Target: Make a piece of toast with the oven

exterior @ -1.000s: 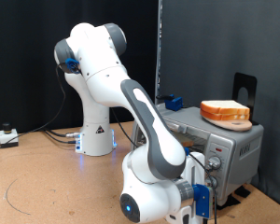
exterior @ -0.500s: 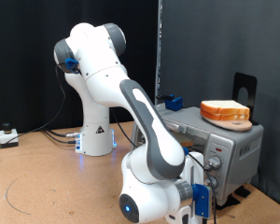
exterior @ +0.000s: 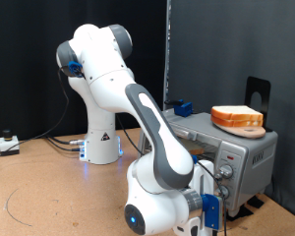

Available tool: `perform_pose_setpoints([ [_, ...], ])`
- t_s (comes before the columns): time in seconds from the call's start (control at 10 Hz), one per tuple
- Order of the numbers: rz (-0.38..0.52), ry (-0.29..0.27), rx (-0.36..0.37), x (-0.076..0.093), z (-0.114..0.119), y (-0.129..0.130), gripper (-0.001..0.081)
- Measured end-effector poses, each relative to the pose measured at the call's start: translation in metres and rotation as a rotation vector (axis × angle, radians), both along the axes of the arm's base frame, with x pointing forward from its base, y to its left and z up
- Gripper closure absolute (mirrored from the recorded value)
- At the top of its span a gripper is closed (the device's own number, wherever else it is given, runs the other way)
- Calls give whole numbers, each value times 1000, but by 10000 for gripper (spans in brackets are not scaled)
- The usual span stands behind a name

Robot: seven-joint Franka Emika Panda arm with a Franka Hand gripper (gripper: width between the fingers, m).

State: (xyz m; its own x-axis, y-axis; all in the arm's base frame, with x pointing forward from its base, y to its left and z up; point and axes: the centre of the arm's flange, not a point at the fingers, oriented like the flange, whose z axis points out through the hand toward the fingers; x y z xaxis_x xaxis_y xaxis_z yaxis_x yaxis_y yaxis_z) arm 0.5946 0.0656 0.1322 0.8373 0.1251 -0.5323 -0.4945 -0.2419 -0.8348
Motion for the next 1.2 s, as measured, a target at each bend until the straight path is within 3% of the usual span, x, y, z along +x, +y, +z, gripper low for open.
perform_pose_setpoints([
  [0.5,-16,-17,-12,4,13,-18,10],
  [1.2,19,-14,-25,-11,2,-3,10],
])
